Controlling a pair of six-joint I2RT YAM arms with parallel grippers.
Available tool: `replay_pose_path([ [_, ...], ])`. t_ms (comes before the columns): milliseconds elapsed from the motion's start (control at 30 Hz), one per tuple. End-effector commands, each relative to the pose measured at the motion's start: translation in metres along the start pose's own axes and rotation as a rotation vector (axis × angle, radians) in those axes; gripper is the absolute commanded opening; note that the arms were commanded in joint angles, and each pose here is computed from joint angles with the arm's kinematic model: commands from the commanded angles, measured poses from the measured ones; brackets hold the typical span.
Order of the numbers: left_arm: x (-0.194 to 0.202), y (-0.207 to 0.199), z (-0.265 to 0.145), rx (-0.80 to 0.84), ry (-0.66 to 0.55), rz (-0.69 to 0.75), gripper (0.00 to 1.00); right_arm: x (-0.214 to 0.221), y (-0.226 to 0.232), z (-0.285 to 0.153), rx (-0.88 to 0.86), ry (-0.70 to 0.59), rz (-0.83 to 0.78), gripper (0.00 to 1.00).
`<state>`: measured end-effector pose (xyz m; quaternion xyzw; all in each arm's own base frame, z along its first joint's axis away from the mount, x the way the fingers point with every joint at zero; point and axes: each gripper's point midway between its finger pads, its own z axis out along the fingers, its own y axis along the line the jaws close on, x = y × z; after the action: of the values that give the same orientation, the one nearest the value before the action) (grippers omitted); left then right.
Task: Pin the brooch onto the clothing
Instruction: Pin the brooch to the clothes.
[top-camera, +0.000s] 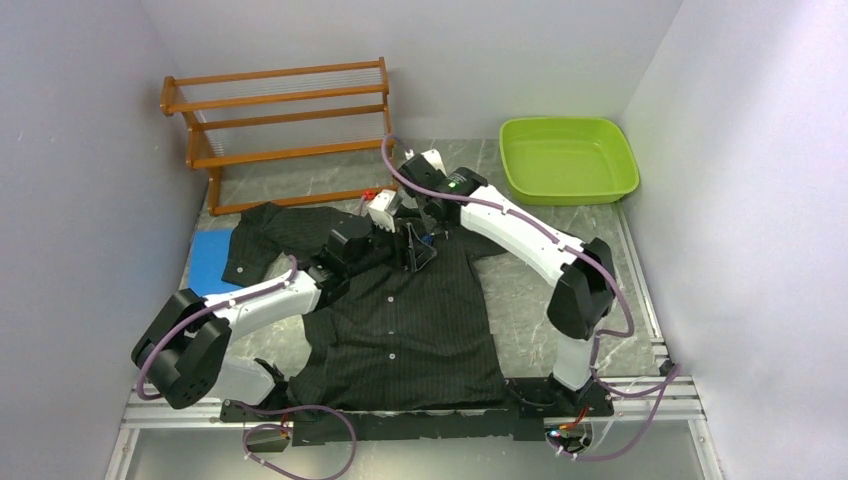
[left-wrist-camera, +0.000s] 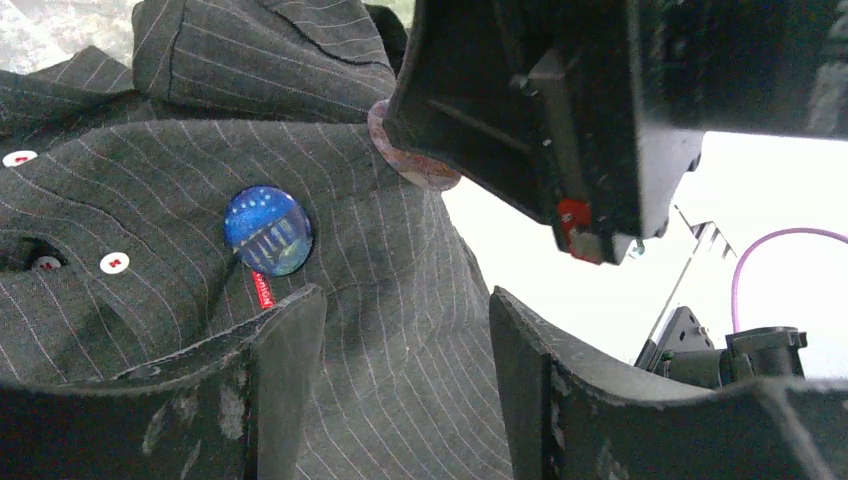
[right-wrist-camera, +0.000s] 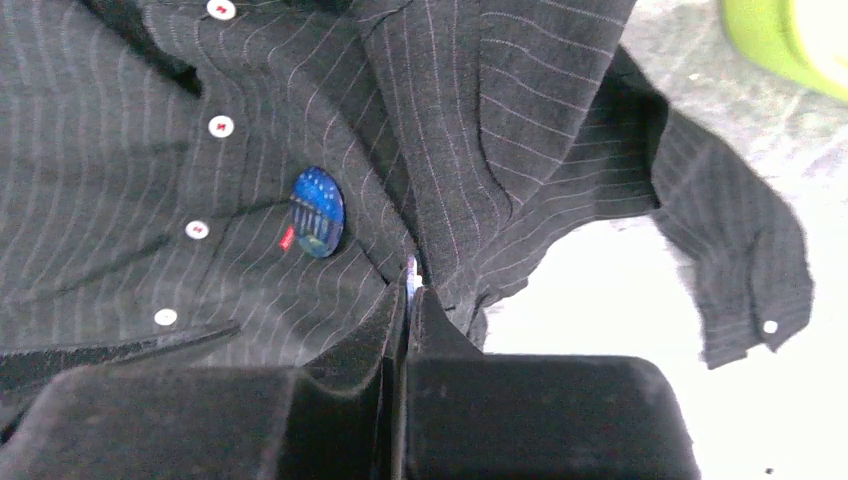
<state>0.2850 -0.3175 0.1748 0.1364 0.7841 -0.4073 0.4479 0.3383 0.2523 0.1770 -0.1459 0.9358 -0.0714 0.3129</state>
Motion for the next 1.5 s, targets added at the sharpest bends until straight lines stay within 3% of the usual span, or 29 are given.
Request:
replay_pose_path([
  [0,-0.019,-0.019,-0.002,0.112,-0.123,0.069,0.66,-0.020,0.011,-0.016,-0.178,-0.090,0.132,0.00],
  [333,-0.017,-0.021,0.001,0.170,-0.215,0.203,0.59,-0.018,-0.003,-0.017,-0.382,-0.095,0.387,0.00],
  [700,0.005,-0.024,0.019,0.125,-0.321,0.844,0.57,-0.018,-0.006,-0.025,-0.590,-0.073,0.553,0.00],
  [1167,-0.027,-0.016,0.026,-0.009,-0.489,1.119,0.53,-0.012,-0.003,-0.027,-0.777,-0.019,0.668,0.00],
  [1467,-0.031,-0.013,0.034,-0.051,-0.523,1.290,0.58,-0.011,0.001,-0.026,-0.841,0.004,0.686,0.00],
])
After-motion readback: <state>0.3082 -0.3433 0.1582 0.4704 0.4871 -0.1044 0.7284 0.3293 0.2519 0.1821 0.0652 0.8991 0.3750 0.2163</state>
